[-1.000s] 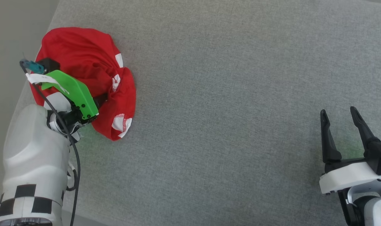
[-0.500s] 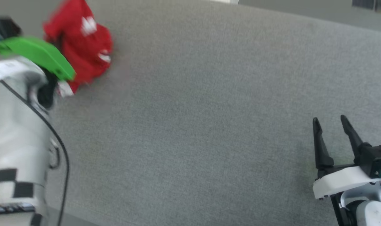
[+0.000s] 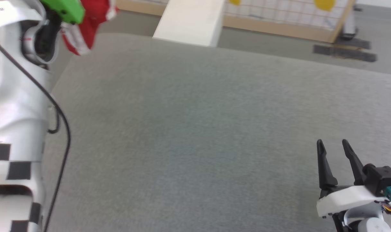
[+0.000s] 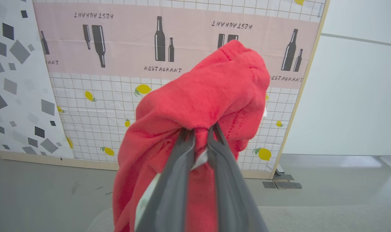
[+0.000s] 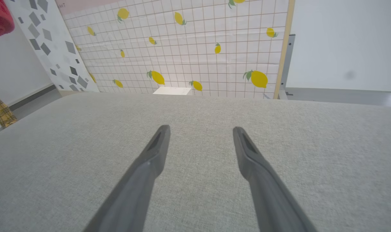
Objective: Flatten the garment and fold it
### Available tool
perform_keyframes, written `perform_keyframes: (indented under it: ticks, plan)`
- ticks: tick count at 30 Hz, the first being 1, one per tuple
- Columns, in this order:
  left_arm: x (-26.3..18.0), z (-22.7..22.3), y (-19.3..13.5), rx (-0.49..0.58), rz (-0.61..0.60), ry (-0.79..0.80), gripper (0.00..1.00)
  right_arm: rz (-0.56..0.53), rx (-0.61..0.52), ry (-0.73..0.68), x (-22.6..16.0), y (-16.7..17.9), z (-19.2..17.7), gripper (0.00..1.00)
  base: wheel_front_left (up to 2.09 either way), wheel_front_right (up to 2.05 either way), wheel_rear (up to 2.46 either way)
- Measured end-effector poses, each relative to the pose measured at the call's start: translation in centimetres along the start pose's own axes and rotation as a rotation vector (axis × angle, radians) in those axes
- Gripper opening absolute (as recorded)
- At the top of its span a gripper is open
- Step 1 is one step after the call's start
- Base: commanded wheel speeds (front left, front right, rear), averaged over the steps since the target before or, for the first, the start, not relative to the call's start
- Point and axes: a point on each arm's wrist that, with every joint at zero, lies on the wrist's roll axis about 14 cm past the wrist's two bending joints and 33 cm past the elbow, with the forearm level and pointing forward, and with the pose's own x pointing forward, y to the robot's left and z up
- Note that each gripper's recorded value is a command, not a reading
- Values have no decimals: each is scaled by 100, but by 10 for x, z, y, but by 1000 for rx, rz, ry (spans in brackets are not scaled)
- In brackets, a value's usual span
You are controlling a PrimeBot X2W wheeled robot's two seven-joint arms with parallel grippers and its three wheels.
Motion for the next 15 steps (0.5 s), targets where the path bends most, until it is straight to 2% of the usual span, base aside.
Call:
perform_keyframes:
  ticks: [8, 11, 15]
  plan:
    - [15, 8, -131, -180, -322, -22, 0, -162, -12, -43, -39, -50, 14, 100, 0, 0, 0]
    - [12, -14, -174, -243, -416, 28, 0, -232, -17, -55, -57, -70, 19, 100, 0, 0, 0]
    - [-4, -66, -230, -318, -521, 158, 0, -322, -21, -60, -83, -95, 21, 100, 0, 0, 0]
